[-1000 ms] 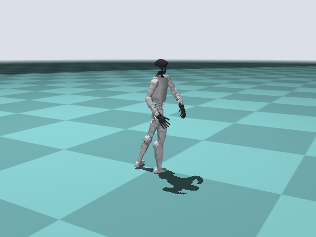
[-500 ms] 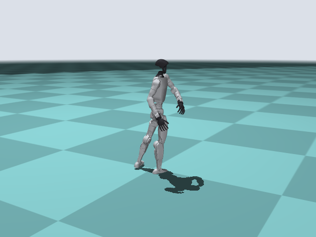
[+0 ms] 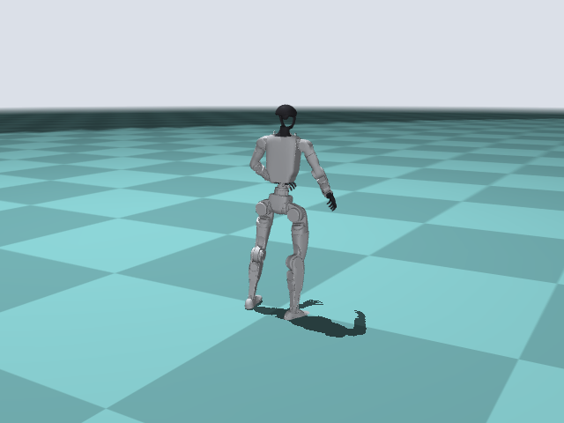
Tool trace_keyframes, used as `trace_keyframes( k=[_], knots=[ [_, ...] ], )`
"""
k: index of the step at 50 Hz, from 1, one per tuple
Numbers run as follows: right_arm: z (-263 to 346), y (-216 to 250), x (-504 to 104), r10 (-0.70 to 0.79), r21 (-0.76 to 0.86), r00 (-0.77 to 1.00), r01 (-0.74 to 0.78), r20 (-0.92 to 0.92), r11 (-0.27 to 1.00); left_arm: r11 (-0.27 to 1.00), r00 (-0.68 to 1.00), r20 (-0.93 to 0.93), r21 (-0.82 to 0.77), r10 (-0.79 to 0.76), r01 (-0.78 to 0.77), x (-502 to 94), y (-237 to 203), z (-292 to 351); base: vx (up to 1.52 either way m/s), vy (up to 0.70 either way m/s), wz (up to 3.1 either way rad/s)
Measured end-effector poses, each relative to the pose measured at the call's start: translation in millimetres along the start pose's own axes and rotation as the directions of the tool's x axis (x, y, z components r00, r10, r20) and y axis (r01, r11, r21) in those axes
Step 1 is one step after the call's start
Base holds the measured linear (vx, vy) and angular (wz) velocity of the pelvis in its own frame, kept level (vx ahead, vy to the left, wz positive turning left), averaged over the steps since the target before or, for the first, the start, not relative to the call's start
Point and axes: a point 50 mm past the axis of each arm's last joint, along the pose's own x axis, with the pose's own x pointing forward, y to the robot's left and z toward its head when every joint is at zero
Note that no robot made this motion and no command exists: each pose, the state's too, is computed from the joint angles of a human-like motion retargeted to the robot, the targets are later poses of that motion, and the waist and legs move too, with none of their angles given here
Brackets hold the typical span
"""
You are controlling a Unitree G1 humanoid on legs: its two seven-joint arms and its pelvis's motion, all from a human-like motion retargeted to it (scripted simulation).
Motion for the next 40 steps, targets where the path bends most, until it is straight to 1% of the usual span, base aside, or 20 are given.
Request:
trace_keyframes(
  k=[9, 17, 23, 30, 35, 40],
  knots=[
    [41, 28, 11, 0.124, -0.062, 0.981, -0.115, 0.151, 0.991, 0.984, 0.982, -0.155, -0.127, 0.106, -0.126, -56, 30, -44, 0.09, 0.09, 1.67],
    [89, 47, 22, 0.198, -0.099, 0.936, -0.176, 0.291, 0.979, 0.959, 0.963, -0.184, -0.170, 0.195, -0.227, -98, 62, -53, 0.12, 0.10, 1.45],
    [136, 61, 28, 0.251, -0.175, 0.874, -0.194, 0.417, 0.965, 0.923, 0.931, -0.212, -0.184, 0.297, -0.337, -124, 77, -56, 0.11, 0.10, 1.01],
    [200, 69, 24, 0.314, -0.277, 0.747, -0.180, 0.585, 0.944, 0.863, 0.890, -0.269, -0.257, 0.369, -0.435, -152, 69, -58, 0.09, 0.09, 0.60],
    [237, 72, 14, 0.369, -0.340, 0.642, -0.176, 0.672, 0.924, 0.829, 0.891, -0.288, -0.346, 0.352, -0.439, -157, 52, -56, 0.03, 0.03, 0.10],
    [255, 77, 5, 0.392, -0.359, 0.583, -0.178, 0.712, 0.916, 0.817, 0.906, -0.270, -0.403, 0.325, -0.413, -148, 40, -52, 0.01, 0.01, -0.41]
  ],
)
